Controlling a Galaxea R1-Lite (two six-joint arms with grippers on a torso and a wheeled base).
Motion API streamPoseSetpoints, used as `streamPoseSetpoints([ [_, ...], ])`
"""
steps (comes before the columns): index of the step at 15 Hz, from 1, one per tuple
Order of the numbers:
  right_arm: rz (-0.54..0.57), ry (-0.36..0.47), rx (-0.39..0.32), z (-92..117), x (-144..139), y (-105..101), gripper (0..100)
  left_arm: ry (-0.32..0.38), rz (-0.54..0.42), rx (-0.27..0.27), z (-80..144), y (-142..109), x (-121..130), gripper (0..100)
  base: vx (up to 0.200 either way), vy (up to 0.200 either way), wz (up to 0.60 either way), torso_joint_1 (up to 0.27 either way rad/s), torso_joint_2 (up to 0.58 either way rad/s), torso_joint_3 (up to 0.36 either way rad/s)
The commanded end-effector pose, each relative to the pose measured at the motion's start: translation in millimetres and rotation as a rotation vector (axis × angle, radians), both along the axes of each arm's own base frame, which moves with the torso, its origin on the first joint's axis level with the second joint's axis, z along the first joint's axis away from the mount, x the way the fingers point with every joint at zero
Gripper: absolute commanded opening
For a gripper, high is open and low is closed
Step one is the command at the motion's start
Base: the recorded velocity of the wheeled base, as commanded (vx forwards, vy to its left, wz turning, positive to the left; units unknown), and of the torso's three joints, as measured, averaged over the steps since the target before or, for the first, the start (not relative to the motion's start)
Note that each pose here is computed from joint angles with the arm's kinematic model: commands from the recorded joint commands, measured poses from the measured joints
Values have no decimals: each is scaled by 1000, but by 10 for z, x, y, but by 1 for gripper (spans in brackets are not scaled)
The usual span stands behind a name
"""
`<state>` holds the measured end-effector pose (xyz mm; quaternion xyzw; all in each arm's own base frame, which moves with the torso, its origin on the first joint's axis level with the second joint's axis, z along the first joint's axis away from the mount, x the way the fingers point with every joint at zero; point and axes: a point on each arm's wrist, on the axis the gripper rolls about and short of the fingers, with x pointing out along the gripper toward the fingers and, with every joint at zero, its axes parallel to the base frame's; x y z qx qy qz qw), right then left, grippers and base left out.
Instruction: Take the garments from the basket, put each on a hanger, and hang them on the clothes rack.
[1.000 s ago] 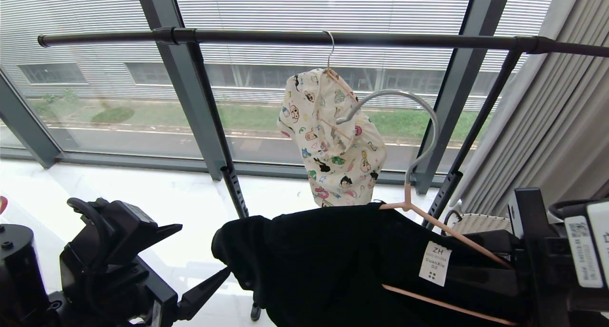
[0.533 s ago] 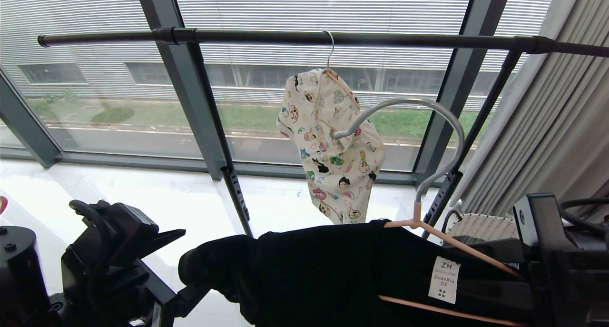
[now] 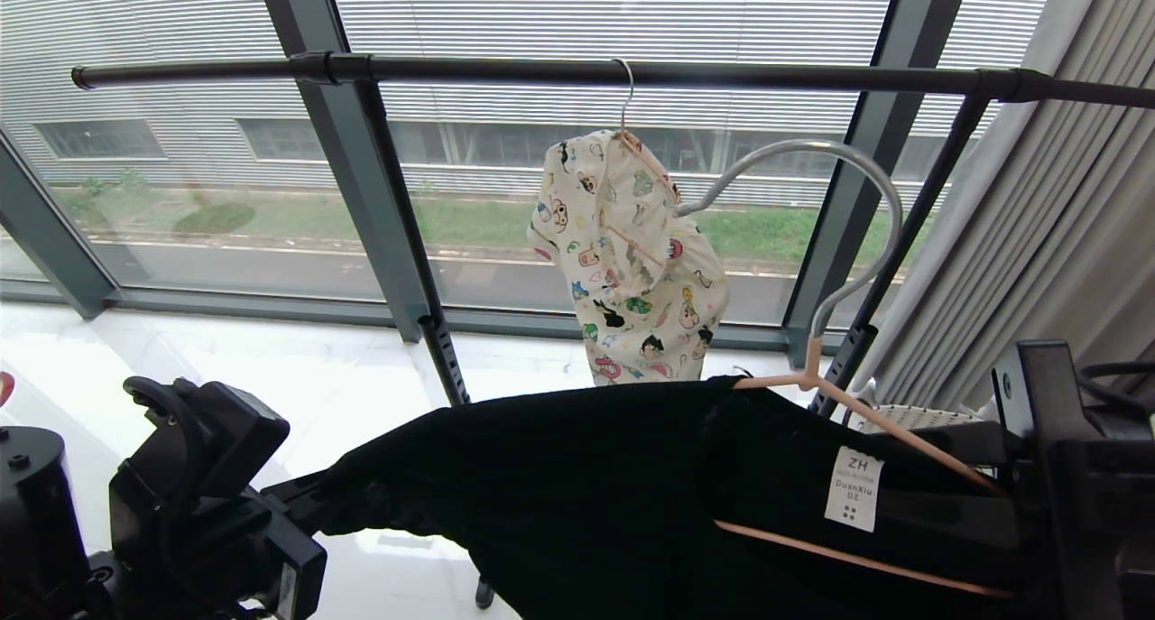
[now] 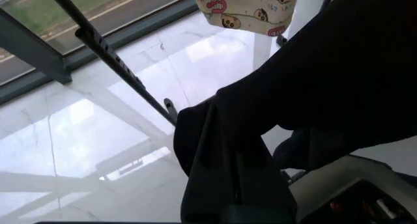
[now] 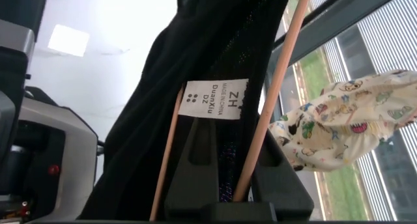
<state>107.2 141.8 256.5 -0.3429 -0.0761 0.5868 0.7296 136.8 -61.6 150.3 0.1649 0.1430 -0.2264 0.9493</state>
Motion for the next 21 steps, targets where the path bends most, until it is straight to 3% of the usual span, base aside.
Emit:
streamPoseSetpoints([
  [1,-25,-8,9,21,10,-56,0,9,67,5,-25,95,31,0,0,0,0,0,0,0],
  [2,-72,-19,21,45,43,-140,0,8,210,-1,-17,300,96,0,0,0,0,0,0,0],
  [3,-88,-20,23,52,56,-168,0,8,248,-1,-17,358,107,0,0,0,0,0,0,0],
  [8,-125,-20,26,57,101,-210,0,-5,227,-2,3,331,88,0,0,0,0,0,0,0],
  [9,-125,-20,26,57,101,-210,0,-9,215,-4,15,312,90,100,0,0,0,0,0,0],
  [13,-161,-18,22,49,144,-248,0,-16,198,-6,34,285,89,100,0,0,0,0,0,0],
  [16,-363,54,11,-108,292,-531,0,-19,224,2,36,299,97,100,0,0,0,0,0,0],
  [18,-511,148,46,-209,332,-725,0,-39,231,-7,75,302,81,100,0,0,0,0,0,0],
  [20,-623,188,64,-272,345,-884,0,-52,232,-13,99,305,67,100,0,0,0,0,0,0],
  [21,-732,208,55,-367,355,-1037,0,-48,231,-8,90,305,70,100,0,0,0,0,0,0],
])
